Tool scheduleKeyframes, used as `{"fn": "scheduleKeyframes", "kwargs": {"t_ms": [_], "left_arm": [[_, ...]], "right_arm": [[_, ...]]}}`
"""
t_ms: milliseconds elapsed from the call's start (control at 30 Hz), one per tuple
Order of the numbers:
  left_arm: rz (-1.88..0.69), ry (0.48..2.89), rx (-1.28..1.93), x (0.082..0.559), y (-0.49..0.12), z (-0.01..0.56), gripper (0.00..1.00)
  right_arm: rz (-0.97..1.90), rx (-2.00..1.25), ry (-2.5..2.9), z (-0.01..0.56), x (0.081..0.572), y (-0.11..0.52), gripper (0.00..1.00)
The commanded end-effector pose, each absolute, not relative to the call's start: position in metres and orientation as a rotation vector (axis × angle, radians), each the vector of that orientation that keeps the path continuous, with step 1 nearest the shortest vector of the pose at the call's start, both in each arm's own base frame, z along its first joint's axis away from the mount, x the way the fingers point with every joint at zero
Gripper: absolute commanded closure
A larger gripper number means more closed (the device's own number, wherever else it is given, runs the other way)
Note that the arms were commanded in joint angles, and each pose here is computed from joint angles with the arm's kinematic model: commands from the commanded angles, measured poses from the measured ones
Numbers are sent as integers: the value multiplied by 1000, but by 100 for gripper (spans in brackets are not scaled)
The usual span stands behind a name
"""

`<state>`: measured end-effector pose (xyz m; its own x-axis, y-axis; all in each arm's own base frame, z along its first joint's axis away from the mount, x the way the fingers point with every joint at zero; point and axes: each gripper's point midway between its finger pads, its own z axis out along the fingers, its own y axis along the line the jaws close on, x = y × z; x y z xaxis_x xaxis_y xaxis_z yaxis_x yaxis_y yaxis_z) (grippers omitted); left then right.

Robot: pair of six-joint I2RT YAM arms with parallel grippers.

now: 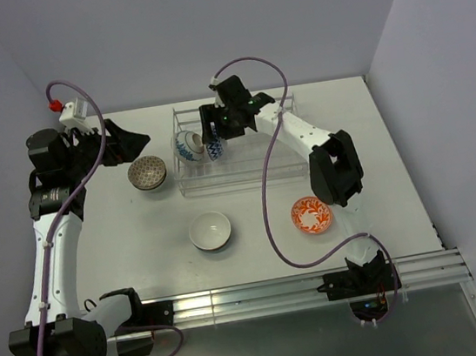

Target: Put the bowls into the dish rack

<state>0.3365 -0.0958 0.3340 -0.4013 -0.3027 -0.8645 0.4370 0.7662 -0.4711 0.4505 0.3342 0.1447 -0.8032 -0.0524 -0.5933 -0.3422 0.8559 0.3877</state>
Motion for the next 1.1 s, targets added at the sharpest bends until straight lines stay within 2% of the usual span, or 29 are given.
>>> {"fn": "scheduleKeyframes", "kwargs": {"t_ms": [0, 333, 467, 667, 900, 1067], "left_arm": [[-799, 1761, 149, 330, -97, 346, 0], [-800, 1761, 151, 329, -96, 346, 1], [-800, 1751, 168, 328, -97, 348, 1], [-778, 1736, 241, 322, -99, 350, 1], [-766, 1700, 409, 314, -107, 347, 1], [-809, 1744, 592, 309, -137, 327, 0]], "right_arm": [[724, -329, 2368, 166, 455, 356, 20], [746, -333, 2369, 165, 455, 360, 16], [759, -342, 2354, 174, 453, 361, 10], [769, -373, 2249, 224, 449, 352, 0], [816, -429, 2134, 290, 417, 325, 0], [805, -400, 2091, 314, 401, 276, 0]]}}
